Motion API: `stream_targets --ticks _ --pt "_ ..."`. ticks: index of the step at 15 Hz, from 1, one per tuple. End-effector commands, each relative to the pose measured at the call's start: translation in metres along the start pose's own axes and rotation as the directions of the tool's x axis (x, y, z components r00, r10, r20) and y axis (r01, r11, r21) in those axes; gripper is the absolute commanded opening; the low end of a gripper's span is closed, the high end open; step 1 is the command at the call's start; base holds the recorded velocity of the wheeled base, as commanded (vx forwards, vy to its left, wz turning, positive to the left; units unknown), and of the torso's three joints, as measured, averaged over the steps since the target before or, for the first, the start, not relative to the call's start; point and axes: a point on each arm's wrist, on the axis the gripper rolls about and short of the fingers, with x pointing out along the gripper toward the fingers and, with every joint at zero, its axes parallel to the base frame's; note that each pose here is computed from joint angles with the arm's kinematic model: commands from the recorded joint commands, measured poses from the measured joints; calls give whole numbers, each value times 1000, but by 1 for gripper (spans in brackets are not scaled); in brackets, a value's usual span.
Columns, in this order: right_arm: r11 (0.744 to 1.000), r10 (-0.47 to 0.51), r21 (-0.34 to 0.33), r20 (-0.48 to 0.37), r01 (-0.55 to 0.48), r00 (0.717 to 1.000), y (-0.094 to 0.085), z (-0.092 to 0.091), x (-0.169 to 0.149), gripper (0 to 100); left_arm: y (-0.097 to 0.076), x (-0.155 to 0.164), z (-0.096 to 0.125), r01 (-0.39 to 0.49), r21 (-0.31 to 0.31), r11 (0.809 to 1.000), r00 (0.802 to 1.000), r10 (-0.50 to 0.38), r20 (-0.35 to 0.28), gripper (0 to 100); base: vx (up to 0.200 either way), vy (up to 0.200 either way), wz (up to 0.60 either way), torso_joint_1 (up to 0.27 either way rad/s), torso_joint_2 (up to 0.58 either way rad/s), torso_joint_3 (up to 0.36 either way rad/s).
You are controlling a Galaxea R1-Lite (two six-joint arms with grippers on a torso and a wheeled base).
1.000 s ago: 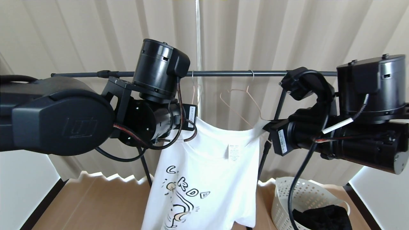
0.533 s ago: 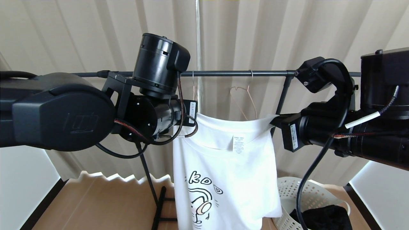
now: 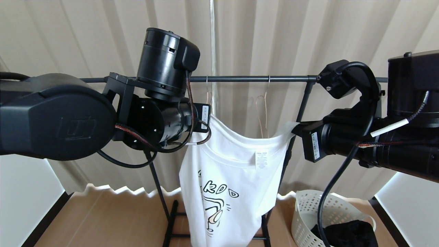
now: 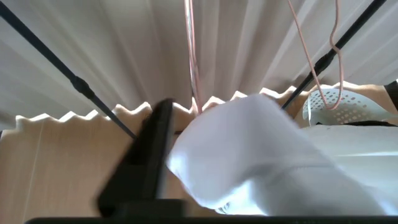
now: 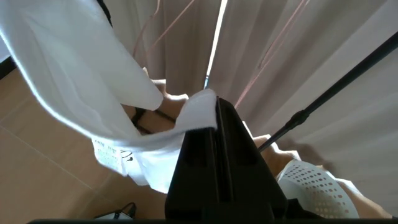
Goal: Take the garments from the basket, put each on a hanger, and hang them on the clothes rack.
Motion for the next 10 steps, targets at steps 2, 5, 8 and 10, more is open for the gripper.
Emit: stream_targets --ticks 2,5,8,10 --pt "1000 1 -1 -2 -1 1000 0 -1 1 0 5 -10 -1 10 3 1000 1000 -10 1 100 0 0 0 0 0 0" --pt "1000 -1 1 -4 1 1000 1 -1 3 0 14 -23 -13 49 64 997 998 -47 -34 100 0 0 0 0 0 0" --pt "1000 -13 4 -8 13 1000 -2 -1 4 0 36 -55 -34 304 113 946 949 -290 -124 100 0 0 0 0 0 0" --pt "1000 -25 -1 -25 25 999 -1 -4 10 0 63 -70 -50 508 106 855 853 -483 -197 100 0 0 0 0 0 0"
